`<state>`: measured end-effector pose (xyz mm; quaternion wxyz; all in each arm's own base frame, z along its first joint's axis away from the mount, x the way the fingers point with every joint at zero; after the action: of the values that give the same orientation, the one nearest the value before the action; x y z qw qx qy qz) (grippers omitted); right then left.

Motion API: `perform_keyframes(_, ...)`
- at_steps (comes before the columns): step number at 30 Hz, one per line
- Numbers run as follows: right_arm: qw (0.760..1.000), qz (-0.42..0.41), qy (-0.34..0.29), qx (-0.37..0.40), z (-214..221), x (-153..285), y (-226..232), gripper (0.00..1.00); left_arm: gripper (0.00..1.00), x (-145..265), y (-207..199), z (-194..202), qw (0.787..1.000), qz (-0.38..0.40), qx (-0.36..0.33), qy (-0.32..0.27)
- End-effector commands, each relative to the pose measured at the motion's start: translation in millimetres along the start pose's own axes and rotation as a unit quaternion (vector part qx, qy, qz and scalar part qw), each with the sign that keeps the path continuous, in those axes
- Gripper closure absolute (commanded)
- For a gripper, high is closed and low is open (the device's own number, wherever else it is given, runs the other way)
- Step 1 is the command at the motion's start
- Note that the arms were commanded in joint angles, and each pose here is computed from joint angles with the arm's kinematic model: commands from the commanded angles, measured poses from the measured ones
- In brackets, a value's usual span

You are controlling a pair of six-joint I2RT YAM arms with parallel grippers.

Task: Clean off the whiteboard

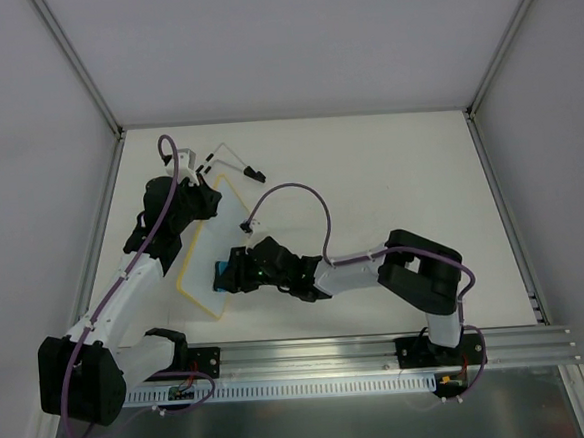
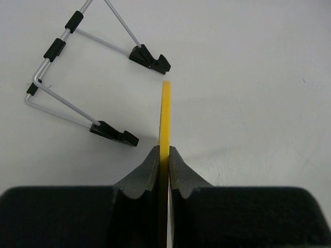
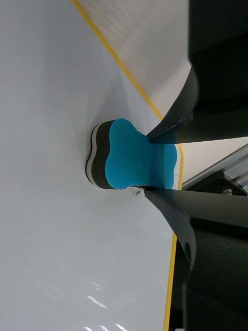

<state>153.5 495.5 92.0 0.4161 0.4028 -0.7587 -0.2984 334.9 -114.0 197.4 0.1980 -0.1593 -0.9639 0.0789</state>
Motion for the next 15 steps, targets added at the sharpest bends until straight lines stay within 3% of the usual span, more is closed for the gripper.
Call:
perform_keyframes(1, 0.993, -0.114, -0.022, -0.004, -17, 6, 87, 1.0, 1.0, 1, -9, -6, 1.0, 0.012, 0.019, -0.014)
perform_keyframes(9, 0.983, -0.176, -0.042, 0.02, -28, 29, 140, 1.0, 1.0, 0, -10, -5, 1.0, 0.013, 0.02, -0.013)
perform_keyframes(15, 0.984, -0.14, -0.092, 0.067, -55, 59, 117, 1.0, 1.0, 3, -8, -6, 1.0, 0.007, 0.014, -0.018)
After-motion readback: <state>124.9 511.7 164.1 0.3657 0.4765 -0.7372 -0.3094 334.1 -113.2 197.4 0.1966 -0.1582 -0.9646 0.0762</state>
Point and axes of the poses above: each gripper's point midway between its finger pads, its own x axis back along the fingers, its own y axis along the line the jaws close on, z = x × y, the point moved 1 cm from there along x, back along the fingers, and after that the axes turned 6 degrees about -x, right-handed, at the moved point
